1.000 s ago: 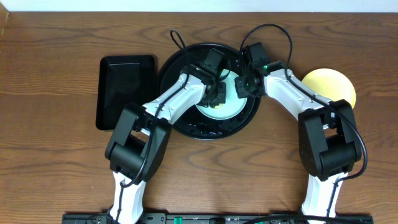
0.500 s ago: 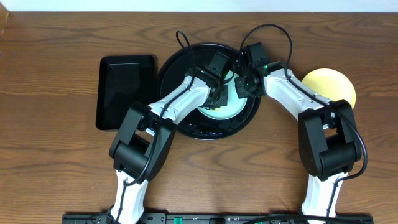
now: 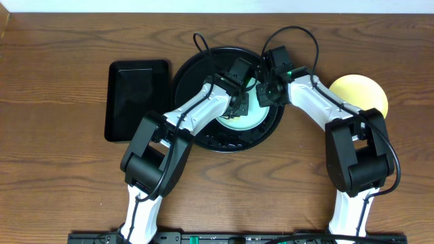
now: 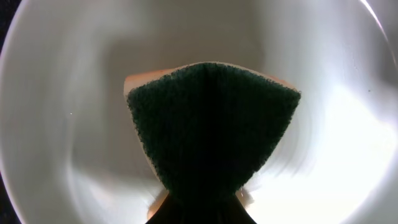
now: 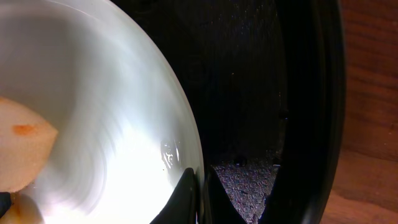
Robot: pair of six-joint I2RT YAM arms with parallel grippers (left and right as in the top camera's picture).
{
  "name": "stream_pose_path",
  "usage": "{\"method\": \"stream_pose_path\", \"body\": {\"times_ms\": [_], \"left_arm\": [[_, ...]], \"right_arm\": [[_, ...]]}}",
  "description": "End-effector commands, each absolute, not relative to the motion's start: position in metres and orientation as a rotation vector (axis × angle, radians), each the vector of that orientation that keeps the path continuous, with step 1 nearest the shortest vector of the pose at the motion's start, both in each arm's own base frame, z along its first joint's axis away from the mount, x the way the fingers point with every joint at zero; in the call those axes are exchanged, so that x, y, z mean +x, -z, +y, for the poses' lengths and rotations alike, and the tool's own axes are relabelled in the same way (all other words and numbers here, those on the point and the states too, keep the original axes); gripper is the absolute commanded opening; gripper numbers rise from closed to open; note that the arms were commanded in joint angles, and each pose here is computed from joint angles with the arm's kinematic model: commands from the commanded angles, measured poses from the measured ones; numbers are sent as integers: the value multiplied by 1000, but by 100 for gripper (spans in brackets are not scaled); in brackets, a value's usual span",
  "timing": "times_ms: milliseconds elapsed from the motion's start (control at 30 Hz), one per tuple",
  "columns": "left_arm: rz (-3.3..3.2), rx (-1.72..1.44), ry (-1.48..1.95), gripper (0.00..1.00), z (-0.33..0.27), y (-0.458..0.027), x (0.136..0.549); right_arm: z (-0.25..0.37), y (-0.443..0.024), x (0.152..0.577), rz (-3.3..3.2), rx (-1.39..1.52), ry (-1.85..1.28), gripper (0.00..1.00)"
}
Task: Clean dirty plates on tray and stack at the side
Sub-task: 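Scrub the pale green plate with the sponge while right gripper holds it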
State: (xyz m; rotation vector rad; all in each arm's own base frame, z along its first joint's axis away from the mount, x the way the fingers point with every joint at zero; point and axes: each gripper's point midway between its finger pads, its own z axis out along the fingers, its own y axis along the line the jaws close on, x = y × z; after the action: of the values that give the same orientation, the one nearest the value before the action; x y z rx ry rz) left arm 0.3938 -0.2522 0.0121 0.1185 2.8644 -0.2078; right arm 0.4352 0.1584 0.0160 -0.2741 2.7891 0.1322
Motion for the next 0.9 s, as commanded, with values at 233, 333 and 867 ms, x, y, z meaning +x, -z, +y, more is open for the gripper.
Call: {"method": "stream_pose_path", "body": {"times_ms": [233,333,867], "left_arm": [[2840,87,45,8,-232,7,404],[2841,90,45,8,-232,7,404],[2808,78,12,8,-227,12,408]], "right_arm": [[155,-11,433,2803,-295,-117,1],[155,-11,433,2802,-295,-118,1],[155,-11,433,2802,-295,-118,1]]}}
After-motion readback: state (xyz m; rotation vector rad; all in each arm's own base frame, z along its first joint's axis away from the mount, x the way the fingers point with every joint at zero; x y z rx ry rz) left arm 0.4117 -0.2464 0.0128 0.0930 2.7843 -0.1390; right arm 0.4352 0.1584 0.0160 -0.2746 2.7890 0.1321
